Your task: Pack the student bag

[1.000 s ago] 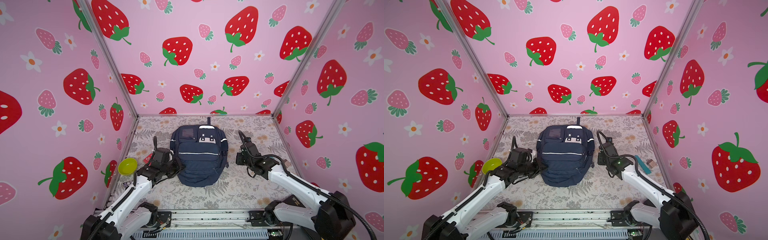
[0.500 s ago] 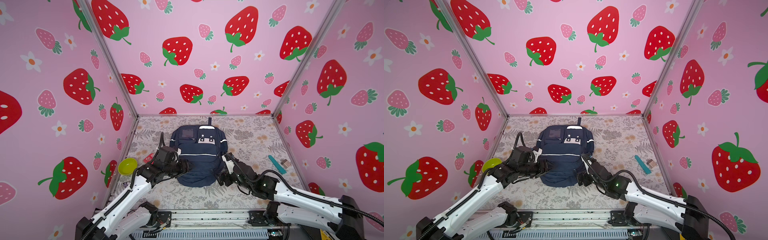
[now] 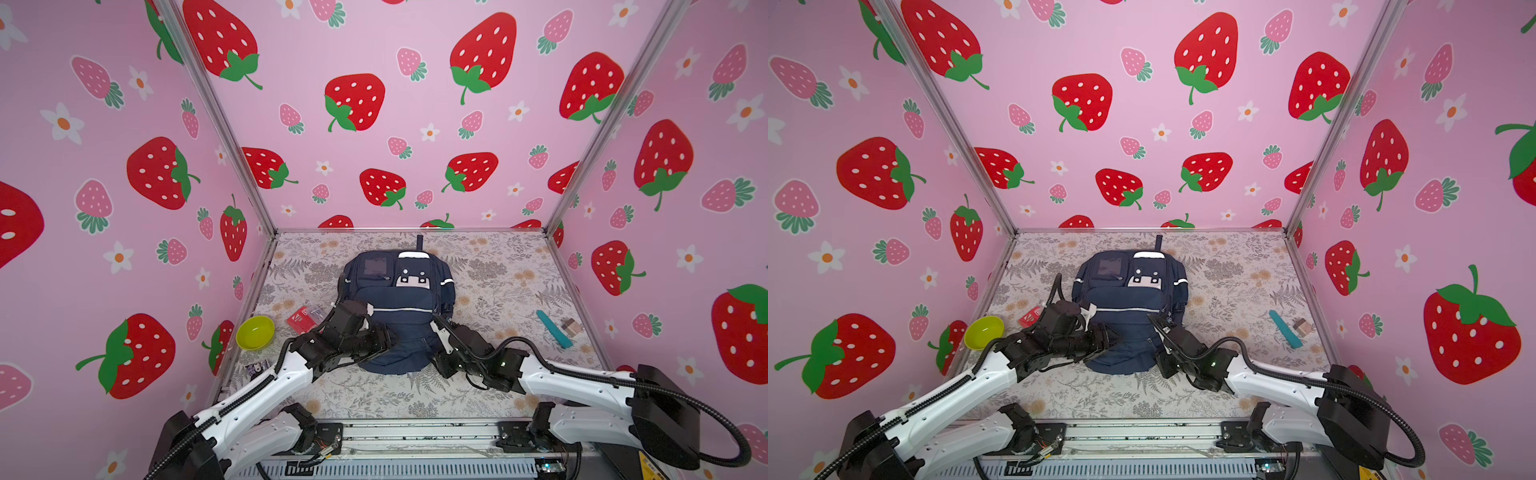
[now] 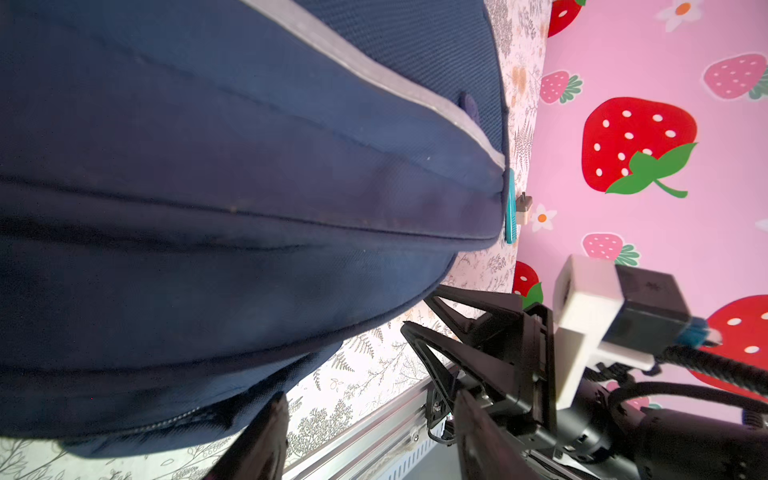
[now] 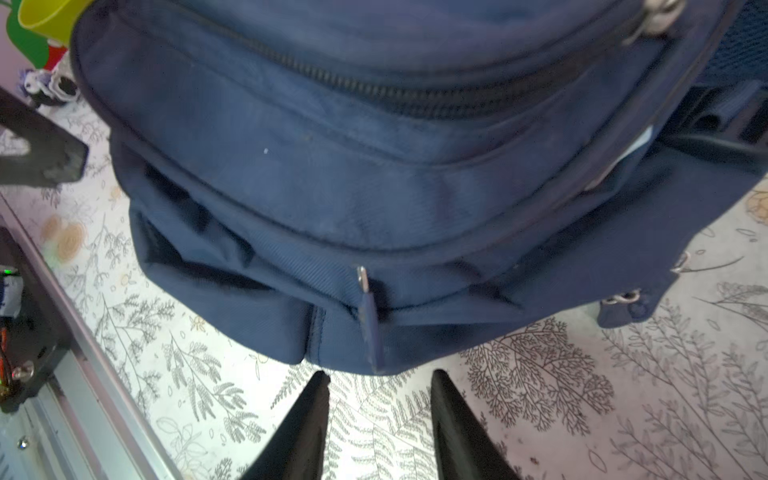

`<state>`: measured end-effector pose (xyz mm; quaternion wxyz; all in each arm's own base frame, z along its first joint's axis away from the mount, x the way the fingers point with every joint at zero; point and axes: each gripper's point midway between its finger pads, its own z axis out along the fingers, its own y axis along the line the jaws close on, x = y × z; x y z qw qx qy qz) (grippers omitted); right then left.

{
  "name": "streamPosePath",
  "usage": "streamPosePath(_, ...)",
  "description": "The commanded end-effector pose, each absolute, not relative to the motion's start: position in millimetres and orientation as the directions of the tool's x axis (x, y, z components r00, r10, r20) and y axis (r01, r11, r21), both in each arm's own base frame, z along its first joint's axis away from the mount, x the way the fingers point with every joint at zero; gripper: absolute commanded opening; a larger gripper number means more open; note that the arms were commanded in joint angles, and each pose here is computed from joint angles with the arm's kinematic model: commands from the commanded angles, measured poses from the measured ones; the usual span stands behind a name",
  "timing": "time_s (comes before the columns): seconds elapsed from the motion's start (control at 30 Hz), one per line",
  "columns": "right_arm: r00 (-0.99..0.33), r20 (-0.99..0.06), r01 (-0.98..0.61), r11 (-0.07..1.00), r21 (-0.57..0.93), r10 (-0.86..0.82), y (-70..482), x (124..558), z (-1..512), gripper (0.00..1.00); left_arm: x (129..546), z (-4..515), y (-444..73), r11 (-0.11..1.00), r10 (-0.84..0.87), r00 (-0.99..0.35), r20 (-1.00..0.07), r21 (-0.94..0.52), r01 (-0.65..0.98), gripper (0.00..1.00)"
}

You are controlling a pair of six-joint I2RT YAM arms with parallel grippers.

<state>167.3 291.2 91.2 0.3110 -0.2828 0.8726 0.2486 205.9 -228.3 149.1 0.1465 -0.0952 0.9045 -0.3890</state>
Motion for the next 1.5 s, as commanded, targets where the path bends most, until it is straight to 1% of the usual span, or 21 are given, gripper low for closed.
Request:
streamPosePath(0.0,-0.629,-0.708,-0.664,0.695,0.276,-0.320,303,173,102,0.39,211,148,-233,0.662,-0.310,-0.930,-0.199,-0.747,-0.062,0.64)
streamPosePath(0.17,-0.639,-0.710,-0.654,0.695,0.298,-0.296,303,176,100,0.37,212,145,-233,0.660,-0.315,-0.928,-0.197,-0.749,-0.065,0.64)
streamPosePath(0.27,-0.646,-0.702,-0.652,0.695,0.303,-0.300,306,178,96,0.30,213,145,-234,0.657,-0.319,-0.928,-0.194,-0.750,-0.070,0.64)
streamPosePath(0.4,-0.654,-0.691,-0.657,0.684,0.316,-0.309,312,177,94,0.25,216,146,-237,0.648,-0.325,-0.927,-0.186,-0.758,-0.075,0.64)
streamPosePath(0.43,-0.657,-0.687,-0.656,0.685,0.317,-0.311,312,177,93,0.23,217,147,-239,0.645,-0.323,-0.928,-0.188,-0.761,-0.071,0.65)
streamPosePath(0.5,-0.657,-0.687,-0.656,0.684,0.319,-0.310,312,176,98,0.11,219,148,-242,0.634,-0.322,-0.929,-0.184,-0.771,-0.067,0.66)
streamPosePath(0.53,-0.656,-0.688,-0.657,0.685,0.316,-0.312,311,175,103,0.02,220,149,-244,0.628,-0.325,-0.929,-0.179,-0.775,-0.070,0.66)
streamPosePath(0.57,-0.649,-0.696,-0.659,0.684,0.313,-0.308,311,173,112,0.00,220,149,-246,0.622,-0.325,-0.930,-0.173,-0.780,-0.073,0.66)
streamPosePath(0.73,-0.598,-0.752,-0.693,0.650,0.312,-0.276,313,156,170,0.00,217,147,-247,0.612,-0.341,-0.929,-0.147,-0.784,-0.100,0.67)
streamPosePath(0.8,-0.594,-0.759,-0.697,0.641,0.320,-0.268,313,152,182,0.00,216,147,-247,0.608,-0.360,-0.921,-0.147,-0.786,-0.113,0.68)
streamPosePath(0.97,-0.592,-0.749,-0.715,0.624,0.316,-0.299,326,141,187,0.00,226,153,-243,0.601,-0.415,-0.895,-0.162,-0.788,-0.136,0.69)
streamPosePath(1.1,-0.576,-0.753,-0.730,0.615,0.298,-0.319,335,135,187,0.00,240,158,-238,0.602,-0.455,-0.873,-0.178,-0.784,-0.153,0.67)
streamPosePath(1.13,-0.575,-0.753,-0.730,0.615,0.297,-0.319,336,134,188,0.00,243,157,-237,0.601,-0.462,-0.868,-0.181,-0.783,-0.157,0.65)
streamPosePath(1.2,-0.574,-0.756,-0.730,0.616,0.297,-0.316,336,133,188,0.00,247,154,-236,0.601,-0.469,-0.865,-0.178,-0.782,-0.165,0.57)
streamPosePath(1.33,-0.573,-0.756,-0.720,0.634,0.281,-0.315,328,135,187,0.00,251,147,-229,0.594,-0.493,-0.855,-0.163,-0.781,-0.193,0.29)
streamPosePath(1.37,-0.573,-0.756,-0.717,0.641,0.275,-0.317,325,135,186,0.00,251,146,-226,0.594,-0.498,-0.851,-0.165,-0.780,-0.196,0.24)
streamPosePath(1.47,-0.579,-0.752,-0.704,0.659,0.266,-0.315,315,135,182,0.00,251,143,-219,0.605,-0.503,-0.846,-0.174,-0.770,-0.201,0.13)
